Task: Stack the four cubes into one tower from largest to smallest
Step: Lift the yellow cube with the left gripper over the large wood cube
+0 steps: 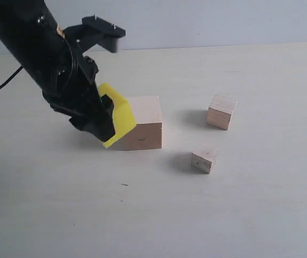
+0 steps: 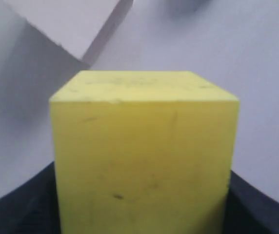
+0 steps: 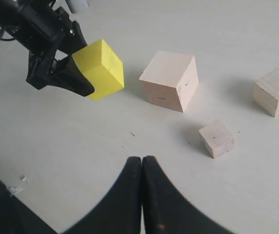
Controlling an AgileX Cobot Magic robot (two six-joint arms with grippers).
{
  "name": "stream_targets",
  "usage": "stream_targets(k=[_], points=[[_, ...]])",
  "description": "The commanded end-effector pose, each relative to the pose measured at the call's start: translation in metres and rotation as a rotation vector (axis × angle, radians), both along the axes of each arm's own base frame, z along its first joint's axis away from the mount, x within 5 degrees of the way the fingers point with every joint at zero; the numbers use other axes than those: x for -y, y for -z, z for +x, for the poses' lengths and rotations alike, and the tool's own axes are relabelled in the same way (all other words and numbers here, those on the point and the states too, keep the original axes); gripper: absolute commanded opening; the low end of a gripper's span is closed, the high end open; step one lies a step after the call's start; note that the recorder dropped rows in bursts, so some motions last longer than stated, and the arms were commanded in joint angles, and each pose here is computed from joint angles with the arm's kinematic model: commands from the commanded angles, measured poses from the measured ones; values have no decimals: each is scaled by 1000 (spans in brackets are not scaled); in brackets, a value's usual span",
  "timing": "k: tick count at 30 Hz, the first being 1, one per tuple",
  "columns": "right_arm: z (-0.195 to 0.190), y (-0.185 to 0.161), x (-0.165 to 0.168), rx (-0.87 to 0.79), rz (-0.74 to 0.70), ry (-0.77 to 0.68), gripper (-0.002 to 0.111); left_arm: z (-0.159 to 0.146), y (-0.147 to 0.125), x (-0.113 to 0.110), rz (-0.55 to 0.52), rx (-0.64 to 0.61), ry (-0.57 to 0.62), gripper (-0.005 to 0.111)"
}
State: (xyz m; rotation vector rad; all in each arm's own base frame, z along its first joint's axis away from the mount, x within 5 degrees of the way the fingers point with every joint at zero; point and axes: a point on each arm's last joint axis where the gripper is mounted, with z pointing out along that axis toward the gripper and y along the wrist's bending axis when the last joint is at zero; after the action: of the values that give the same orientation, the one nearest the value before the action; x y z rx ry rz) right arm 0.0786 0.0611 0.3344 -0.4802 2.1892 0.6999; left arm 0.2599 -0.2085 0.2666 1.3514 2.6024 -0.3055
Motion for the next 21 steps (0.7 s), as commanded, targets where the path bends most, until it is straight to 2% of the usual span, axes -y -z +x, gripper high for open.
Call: stream_targets(k=[1,4,10,13,21], points=[[-2,1,0,-2,-8,-7,0,12,-17,8,18,51,181,0],[-3,2,0,-6,-10,-11,0,24,-19,17,33,56,277,0],[-3,2,0,-13,-12,-16,0,50,-18,35,37,148,496,0],[-4,3,0,-16,-13,-19,0,60,-15,43,41,180,568,0],[-4,3,0,-23,-15,-24,0,81,8,50,121,190,650,0]])
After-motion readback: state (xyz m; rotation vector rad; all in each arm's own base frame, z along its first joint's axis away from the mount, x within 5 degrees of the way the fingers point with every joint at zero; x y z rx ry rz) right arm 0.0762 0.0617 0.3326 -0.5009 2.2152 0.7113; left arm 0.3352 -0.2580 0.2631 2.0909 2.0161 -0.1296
